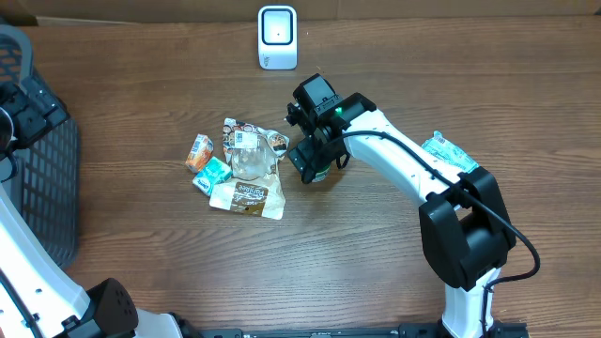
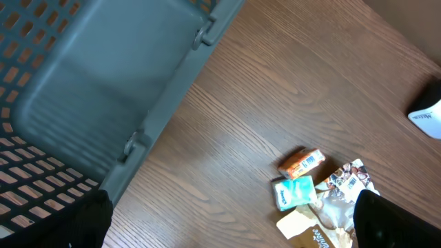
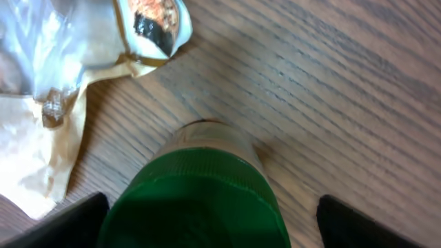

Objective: Scan the item barcode
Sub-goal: 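Lower the right gripper onto the jar lid and grasp the jar, then lift the jar with the right gripper toward the white scanner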

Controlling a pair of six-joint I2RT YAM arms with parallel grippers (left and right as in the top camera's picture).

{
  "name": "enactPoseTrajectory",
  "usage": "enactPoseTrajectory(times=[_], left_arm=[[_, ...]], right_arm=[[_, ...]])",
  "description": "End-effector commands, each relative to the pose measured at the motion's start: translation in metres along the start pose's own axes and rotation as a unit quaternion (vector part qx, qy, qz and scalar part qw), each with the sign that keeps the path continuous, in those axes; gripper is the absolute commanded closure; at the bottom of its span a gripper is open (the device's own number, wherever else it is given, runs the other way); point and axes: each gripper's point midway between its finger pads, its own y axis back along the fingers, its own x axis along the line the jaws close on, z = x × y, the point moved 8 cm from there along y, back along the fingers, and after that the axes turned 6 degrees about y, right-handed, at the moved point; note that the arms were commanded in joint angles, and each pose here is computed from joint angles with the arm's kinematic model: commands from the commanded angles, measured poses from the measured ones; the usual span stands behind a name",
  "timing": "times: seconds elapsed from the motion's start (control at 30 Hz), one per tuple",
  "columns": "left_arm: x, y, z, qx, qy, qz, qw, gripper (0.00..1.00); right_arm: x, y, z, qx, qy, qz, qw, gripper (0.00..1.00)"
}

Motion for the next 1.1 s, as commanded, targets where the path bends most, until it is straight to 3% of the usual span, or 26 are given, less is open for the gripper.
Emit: enactPoseTrajectory(times=[0.0, 0.03, 0.23, 0.43, 0.63, 0.8, 0.97, 1.07], left_arm=[[0.000, 0.002, 0.002, -0.005, -0.010, -0.003, 1.000, 0.00], [0.000, 0.002, 0.002, -0.005, -0.010, -0.003, 1.000, 0.01], [0.000, 0.002, 0.002, -0.005, -0.010, -0.003, 1.000, 0.01], [0.000, 0.002, 0.002, -0.005, -0.010, -0.003, 1.000, 0.00], [0.000, 0.002, 0.002, -0.005, -0.010, -0.003, 1.000, 0.00], [0.000, 0.002, 0.002, -0.005, -0.010, -0.003, 1.000, 0.01], [0.000, 0.002, 0.002, -0.005, -0.010, -0.003, 1.000, 0.00], [0.000, 0.002, 0.002, -0.005, -0.010, -0.003, 1.000, 0.00]], right_arm=[[-0.004, 0.002, 0.003, -0.006, -0.011, -0.007, 1.000, 0.39], [-0.004, 0.002, 0.003, -0.007, -0.011, -0.005, 1.000, 0.43], [-0.001, 0.009, 0.002, -0.004, -0.016, 0.011, 1.000, 0.43], [0.008, 0.063, 0.014, -0.053, -0.031, 0.140, 0.988, 0.45], [0.001, 0.137, 0.021, -0.145, -0.053, 0.325, 0.933, 0.51], [-0.017, 0.167, 0.019, -0.210, -0.062, 0.436, 0.873, 0.51], [-0.034, 0.185, 0.021, -0.270, -0.044, 0.491, 0.827, 0.51], [-0.036, 0.190, 0.023, -0.289, -0.029, 0.501, 0.815, 0.51]])
